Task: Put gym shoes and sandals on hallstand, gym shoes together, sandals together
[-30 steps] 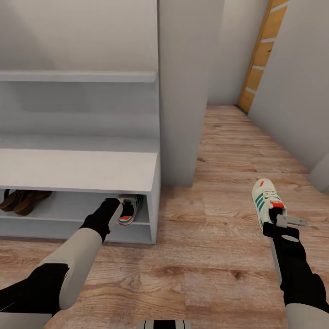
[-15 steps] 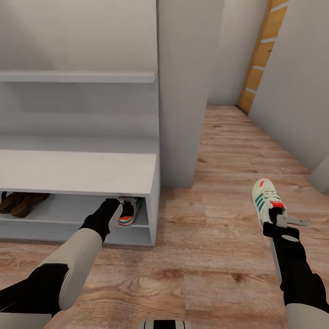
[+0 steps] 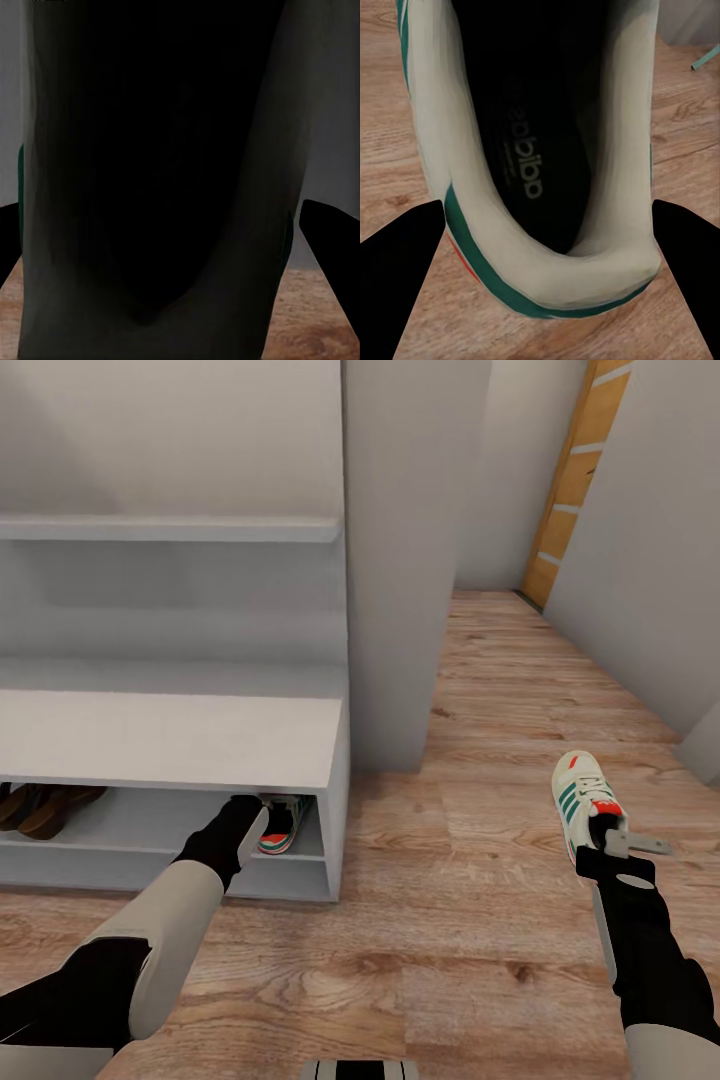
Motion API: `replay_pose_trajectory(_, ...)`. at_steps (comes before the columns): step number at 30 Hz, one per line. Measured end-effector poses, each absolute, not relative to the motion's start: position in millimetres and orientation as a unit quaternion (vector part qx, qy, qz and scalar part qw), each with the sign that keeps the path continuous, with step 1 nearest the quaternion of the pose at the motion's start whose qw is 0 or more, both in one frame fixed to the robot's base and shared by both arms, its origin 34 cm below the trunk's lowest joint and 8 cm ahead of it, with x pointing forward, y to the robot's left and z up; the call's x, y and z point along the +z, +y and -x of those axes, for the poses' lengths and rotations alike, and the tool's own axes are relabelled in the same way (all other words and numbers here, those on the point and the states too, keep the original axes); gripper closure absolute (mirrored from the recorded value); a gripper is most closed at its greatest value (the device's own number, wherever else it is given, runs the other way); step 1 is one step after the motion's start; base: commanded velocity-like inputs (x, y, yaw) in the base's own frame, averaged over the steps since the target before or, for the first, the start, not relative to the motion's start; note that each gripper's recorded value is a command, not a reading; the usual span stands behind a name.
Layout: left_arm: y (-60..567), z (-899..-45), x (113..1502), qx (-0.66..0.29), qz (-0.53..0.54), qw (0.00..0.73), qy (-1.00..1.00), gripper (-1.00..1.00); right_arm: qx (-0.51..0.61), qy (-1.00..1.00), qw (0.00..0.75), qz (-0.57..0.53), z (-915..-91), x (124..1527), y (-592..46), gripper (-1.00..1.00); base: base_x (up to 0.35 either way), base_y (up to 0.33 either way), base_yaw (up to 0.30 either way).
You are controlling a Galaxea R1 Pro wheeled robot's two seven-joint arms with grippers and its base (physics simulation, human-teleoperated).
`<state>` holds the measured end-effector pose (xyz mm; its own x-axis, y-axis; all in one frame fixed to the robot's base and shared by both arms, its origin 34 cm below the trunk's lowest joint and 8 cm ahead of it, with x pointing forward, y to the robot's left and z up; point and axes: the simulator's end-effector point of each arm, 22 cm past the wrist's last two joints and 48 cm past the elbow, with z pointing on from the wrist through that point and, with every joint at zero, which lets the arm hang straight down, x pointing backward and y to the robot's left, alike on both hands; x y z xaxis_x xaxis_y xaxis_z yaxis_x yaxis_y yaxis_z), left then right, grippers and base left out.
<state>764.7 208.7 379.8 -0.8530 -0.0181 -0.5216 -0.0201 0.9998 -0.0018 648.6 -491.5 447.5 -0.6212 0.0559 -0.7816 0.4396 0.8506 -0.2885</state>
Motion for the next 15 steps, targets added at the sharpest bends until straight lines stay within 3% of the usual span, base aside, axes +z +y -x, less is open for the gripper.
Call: replay_pose_trajectory(15,209.1,-764.7,379.7,0.001,0.011,0.271,0.963,1.0,-0.233,0.87,0.411,-0.142,-648.6,447.4,-491.5,1.0,0.02,0.0,0.0)
